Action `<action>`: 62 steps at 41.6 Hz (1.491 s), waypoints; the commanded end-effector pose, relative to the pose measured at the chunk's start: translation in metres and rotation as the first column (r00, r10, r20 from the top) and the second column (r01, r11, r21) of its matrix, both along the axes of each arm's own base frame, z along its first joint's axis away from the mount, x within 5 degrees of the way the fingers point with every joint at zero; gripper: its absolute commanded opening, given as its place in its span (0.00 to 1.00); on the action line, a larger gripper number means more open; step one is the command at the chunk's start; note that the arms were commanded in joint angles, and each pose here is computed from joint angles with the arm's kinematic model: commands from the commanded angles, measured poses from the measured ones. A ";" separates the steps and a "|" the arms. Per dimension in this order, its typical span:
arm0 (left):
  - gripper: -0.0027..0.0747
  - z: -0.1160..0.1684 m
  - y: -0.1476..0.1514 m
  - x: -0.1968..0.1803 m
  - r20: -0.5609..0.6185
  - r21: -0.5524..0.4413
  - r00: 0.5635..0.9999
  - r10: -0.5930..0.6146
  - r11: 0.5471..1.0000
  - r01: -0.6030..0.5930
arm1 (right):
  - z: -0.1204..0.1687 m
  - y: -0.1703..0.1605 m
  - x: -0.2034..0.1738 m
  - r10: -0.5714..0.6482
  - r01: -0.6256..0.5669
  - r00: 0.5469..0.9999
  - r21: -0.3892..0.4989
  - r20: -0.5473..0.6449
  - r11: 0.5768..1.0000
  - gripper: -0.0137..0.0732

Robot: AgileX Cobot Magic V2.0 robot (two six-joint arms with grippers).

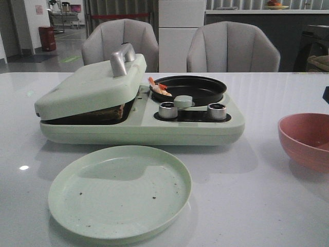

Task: Make breakfast with bread and shrimp

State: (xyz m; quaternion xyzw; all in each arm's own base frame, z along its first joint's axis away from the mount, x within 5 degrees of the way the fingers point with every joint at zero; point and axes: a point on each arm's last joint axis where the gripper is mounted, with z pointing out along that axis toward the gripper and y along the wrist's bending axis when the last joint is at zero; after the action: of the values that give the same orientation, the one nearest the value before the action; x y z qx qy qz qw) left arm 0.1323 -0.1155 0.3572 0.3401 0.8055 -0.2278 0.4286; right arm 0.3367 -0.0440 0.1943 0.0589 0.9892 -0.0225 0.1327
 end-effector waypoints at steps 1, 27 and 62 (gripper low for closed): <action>0.16 0.016 -0.001 0.001 0.062 -0.083 0.998 0.026 0.996 -0.021 | 0.021 -0.001 0.002 0.008 -0.007 0.997 -0.016 0.079 1.000 0.44; 0.16 0.016 -0.001 0.001 0.062 -0.083 0.998 0.026 0.996 -0.021 | 0.146 0.065 -0.098 0.216 -0.216 0.879 -0.049 0.426 0.975 0.61; 0.16 0.016 -0.001 0.001 0.067 -0.087 0.997 0.029 0.996 -0.023 | 0.093 0.051 -0.279 0.199 -0.227 0.754 -0.036 0.626 0.973 0.49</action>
State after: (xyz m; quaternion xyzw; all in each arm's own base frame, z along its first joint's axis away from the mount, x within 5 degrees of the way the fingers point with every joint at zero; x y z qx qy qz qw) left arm 0.1327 -0.1156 0.3577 0.3387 0.8043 -0.2278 0.4318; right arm 0.0580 0.0072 0.2793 -0.0459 0.9090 0.0318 0.4131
